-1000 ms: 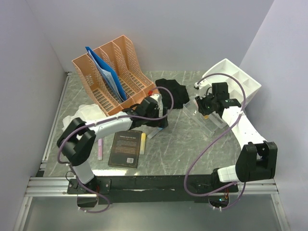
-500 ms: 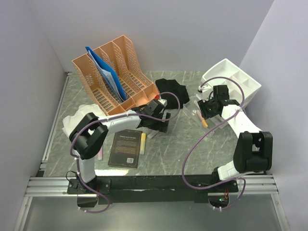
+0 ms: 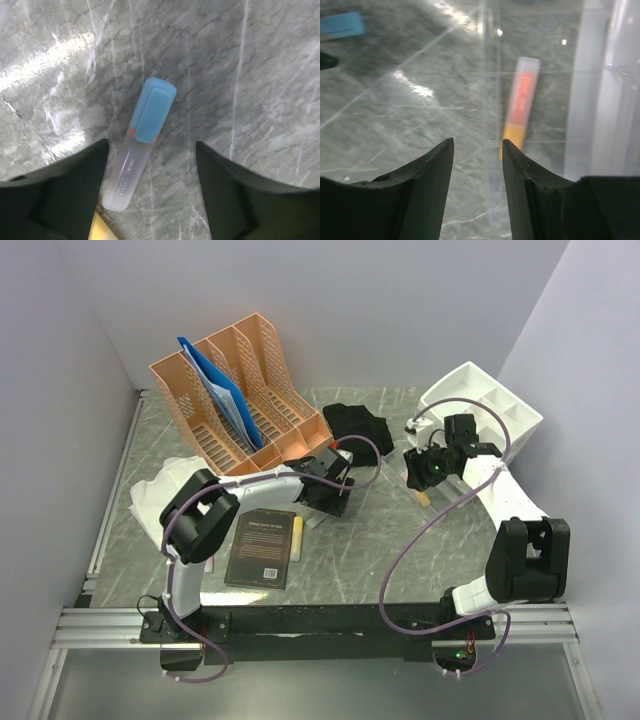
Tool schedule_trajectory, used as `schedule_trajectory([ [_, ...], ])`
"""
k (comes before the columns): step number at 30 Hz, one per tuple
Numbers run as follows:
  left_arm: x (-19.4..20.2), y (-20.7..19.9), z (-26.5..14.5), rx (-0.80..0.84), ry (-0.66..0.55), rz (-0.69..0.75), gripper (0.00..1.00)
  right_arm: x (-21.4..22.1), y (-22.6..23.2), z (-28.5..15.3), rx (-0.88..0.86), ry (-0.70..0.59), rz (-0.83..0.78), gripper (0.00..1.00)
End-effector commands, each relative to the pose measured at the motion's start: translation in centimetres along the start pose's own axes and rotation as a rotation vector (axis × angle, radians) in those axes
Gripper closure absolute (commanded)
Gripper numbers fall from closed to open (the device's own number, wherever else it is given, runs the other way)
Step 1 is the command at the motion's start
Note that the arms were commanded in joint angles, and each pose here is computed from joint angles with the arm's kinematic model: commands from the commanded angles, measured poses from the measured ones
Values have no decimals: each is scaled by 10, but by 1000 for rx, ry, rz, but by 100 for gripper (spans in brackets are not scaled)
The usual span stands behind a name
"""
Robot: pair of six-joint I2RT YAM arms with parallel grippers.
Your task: Organize the desk
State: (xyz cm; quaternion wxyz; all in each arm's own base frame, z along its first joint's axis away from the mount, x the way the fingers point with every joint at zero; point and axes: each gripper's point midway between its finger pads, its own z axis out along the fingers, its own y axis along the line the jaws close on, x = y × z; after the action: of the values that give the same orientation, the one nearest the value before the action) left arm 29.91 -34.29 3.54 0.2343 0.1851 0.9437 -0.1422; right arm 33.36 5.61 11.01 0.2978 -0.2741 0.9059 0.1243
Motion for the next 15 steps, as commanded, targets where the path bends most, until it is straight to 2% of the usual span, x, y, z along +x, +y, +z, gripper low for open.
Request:
schedule_trajectory([
  [1, -6, 3, 0, -43, 8, 28, 33, -31, 19, -28, -77, -116, -52, 48],
  [9, 12, 22, 11, -166, 79, 40, 60, -51, 31, -46, -113, -197, -56, 49],
  [15, 9, 17, 13, -161, 69, 32, 75, -71, 36, -62, -131, -261, -53, 48],
])
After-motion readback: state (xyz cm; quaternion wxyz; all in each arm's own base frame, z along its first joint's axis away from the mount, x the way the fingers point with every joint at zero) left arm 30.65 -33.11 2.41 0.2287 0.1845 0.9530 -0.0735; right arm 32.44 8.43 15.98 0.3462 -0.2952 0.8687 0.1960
